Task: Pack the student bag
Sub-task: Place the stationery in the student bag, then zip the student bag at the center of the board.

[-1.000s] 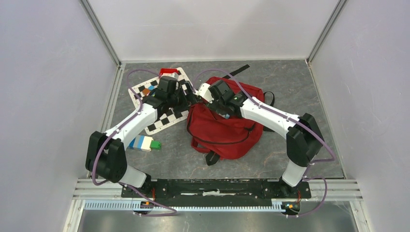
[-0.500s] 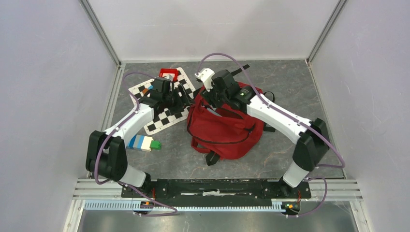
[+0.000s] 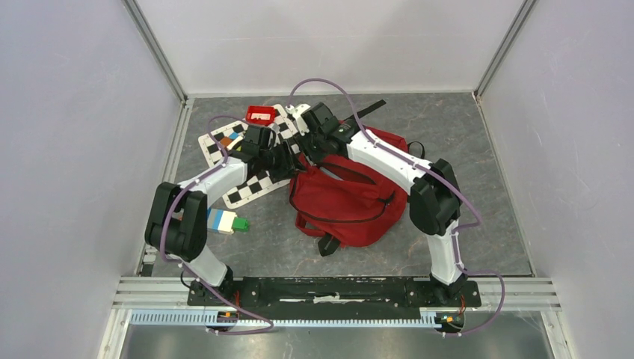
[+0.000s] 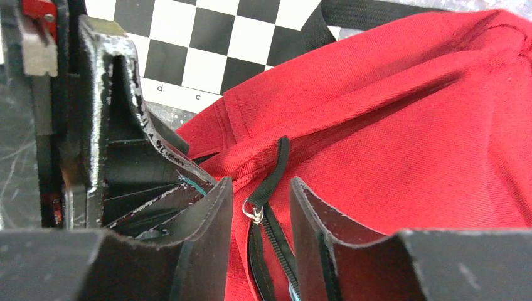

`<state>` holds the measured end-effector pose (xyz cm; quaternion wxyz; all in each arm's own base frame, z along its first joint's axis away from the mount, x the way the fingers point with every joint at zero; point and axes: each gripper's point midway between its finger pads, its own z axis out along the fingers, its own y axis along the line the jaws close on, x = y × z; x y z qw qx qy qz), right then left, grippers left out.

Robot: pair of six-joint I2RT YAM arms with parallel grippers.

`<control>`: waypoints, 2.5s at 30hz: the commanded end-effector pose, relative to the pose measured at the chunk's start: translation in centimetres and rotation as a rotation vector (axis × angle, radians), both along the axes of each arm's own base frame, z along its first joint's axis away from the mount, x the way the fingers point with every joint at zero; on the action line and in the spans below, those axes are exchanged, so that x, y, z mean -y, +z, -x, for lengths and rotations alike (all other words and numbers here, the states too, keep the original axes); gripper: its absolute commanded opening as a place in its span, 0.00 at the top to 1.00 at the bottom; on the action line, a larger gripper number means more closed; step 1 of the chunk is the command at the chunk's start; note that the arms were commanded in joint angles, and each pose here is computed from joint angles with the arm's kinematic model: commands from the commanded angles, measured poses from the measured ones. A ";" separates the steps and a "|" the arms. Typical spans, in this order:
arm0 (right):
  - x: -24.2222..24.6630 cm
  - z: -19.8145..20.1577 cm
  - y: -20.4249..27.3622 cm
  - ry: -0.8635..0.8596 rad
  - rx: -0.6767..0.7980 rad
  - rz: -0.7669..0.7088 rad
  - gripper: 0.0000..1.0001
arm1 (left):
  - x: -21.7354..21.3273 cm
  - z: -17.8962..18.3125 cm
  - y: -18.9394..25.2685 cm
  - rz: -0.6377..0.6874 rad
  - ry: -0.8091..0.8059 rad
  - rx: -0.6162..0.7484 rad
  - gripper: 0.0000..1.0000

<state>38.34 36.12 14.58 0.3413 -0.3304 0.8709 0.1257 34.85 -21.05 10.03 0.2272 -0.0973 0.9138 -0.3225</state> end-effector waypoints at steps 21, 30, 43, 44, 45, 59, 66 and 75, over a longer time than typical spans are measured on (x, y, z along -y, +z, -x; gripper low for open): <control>0.8 -2.5 -2.6 -0.162 0.001 0.078 0.83 | 1.6 -0.3 -0.1 0.080 -0.103 0.052 0.98; 4.4 -2.3 2.1 -0.294 0.144 0.049 1.00 | -0.9 0.4 -2.5 -0.021 0.043 -0.022 0.98; 7.9 -0.1 2.7 -0.342 0.159 0.081 1.00 | -3.5 -0.1 -3.7 -0.128 0.147 -0.076 0.98; 8.3 0.2 2.7 -0.347 0.160 0.087 1.00 | -3.8 -0.1 -3.8 -0.131 0.156 -0.081 0.98; 8.8 0.5 2.3 -0.351 0.157 0.095 1.00 | -4.0 -0.2 -3.8 -0.131 0.161 -0.082 0.98; 17.1 5.2 1.4 -0.483 0.202 0.204 1.00 | -5.8 -1.1 -3.9 -0.156 0.178 -0.099 0.98; 22.5 7.0 -0.7 -0.601 0.169 0.243 1.00 | -6.7 -1.6 -3.8 -0.167 0.186 -0.088 0.98; 25.8 7.7 -2.8 -0.667 0.138 0.242 1.00 | -6.7 -2.7 -2.8 -0.141 0.202 -0.049 0.98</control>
